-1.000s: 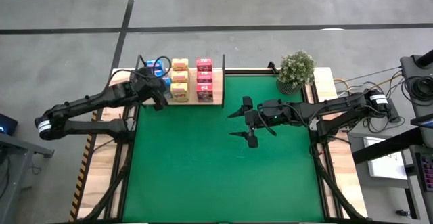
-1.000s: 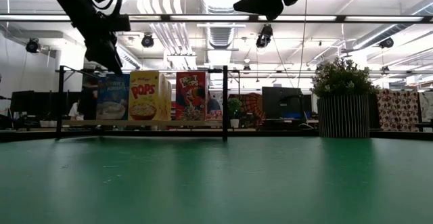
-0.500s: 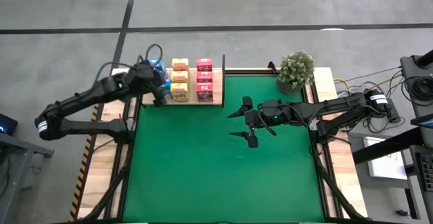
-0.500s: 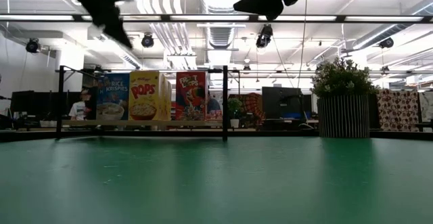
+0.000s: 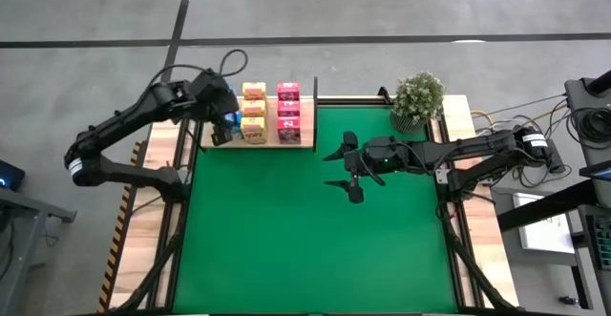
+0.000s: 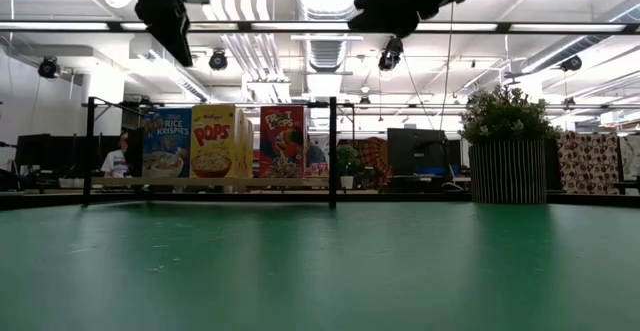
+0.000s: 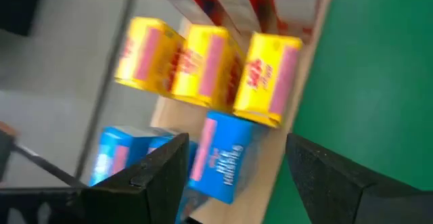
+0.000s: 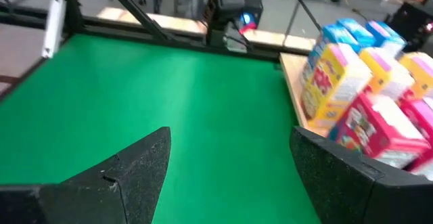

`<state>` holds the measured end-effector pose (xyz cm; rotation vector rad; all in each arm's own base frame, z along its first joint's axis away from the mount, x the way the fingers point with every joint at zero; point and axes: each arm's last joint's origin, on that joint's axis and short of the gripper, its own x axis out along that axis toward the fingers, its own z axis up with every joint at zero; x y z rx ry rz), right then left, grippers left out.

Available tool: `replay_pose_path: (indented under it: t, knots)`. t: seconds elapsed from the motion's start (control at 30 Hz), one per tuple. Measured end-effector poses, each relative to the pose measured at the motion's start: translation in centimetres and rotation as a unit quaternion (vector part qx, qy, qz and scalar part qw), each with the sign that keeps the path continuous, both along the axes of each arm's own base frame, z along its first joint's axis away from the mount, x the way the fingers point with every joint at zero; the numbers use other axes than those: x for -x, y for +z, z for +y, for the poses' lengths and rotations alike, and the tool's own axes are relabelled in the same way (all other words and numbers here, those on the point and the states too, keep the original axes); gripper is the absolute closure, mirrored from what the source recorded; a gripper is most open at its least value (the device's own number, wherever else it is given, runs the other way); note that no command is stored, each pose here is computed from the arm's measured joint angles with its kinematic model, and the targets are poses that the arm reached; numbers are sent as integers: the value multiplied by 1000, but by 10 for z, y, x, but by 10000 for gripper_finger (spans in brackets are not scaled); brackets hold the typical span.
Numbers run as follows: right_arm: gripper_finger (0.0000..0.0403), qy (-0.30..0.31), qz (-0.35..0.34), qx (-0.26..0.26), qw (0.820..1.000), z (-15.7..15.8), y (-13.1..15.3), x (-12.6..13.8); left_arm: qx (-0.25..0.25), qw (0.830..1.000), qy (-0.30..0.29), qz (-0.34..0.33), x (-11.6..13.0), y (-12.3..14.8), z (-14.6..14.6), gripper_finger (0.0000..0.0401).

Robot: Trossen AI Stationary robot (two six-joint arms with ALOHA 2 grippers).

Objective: Stack cereal on shelf
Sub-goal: Put the blue cereal box aligned with the blue cereal box on the shelf

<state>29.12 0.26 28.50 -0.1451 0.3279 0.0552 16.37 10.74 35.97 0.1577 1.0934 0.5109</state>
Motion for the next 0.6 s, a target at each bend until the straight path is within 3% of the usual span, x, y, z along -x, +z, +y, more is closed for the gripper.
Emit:
replay_pose_path:
  t: [0.33,0.6]
  knots:
    - [113,-40,21,3,999,-25,-4,2,75,992,-32,95,-12,-31,38,172]
    - [113,-54,29,0,998,-34,-9,4,84,989,-31,116,-18,-44,56,172]
